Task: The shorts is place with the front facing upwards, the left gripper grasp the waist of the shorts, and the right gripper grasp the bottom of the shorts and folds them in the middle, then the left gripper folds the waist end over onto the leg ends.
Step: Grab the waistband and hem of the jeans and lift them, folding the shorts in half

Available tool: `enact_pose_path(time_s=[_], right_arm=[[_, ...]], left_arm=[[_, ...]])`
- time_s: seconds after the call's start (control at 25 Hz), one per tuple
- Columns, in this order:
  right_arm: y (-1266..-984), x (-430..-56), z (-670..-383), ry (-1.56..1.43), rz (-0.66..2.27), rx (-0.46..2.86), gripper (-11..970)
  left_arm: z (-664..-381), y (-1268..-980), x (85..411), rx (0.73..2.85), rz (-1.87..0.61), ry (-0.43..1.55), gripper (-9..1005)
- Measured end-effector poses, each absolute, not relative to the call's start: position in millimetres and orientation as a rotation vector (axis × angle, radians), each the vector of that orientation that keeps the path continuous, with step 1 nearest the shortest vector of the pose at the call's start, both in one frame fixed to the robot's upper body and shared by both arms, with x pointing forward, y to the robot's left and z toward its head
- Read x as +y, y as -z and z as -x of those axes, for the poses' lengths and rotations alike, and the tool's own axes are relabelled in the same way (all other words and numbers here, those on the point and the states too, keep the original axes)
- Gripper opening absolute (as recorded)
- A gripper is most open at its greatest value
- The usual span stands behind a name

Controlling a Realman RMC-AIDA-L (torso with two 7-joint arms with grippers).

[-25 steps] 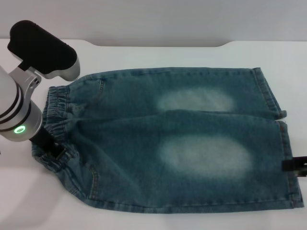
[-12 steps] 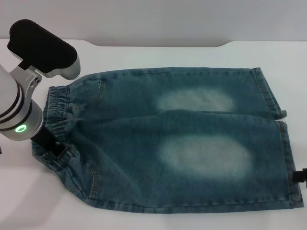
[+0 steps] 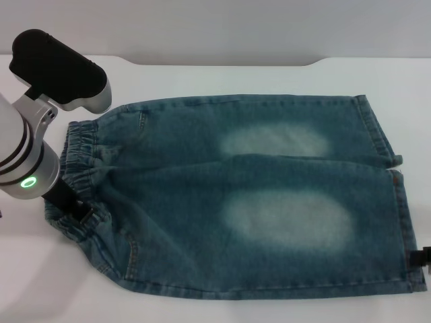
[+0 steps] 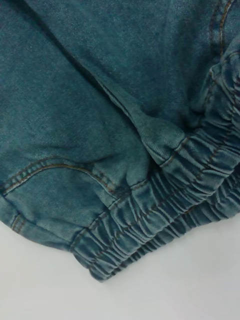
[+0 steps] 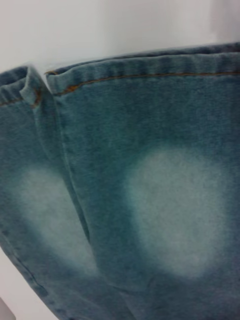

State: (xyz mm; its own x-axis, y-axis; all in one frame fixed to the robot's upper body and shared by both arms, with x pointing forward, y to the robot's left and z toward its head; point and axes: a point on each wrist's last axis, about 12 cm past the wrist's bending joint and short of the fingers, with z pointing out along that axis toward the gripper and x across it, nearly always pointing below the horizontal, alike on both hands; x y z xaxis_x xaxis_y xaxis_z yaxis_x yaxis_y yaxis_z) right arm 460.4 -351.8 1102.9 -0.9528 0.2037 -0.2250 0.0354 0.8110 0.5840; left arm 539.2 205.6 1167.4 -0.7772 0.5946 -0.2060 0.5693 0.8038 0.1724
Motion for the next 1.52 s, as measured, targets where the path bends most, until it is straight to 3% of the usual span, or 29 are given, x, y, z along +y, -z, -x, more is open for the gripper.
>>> enact_pose_path(time_s=[1.52], right_arm=[[-1085, -337, -471, -0.924, -0.101, 2.744, 486]], left_arm=[[-540, -1165, 203, 2.746, -0.924, -0.151, 46]])
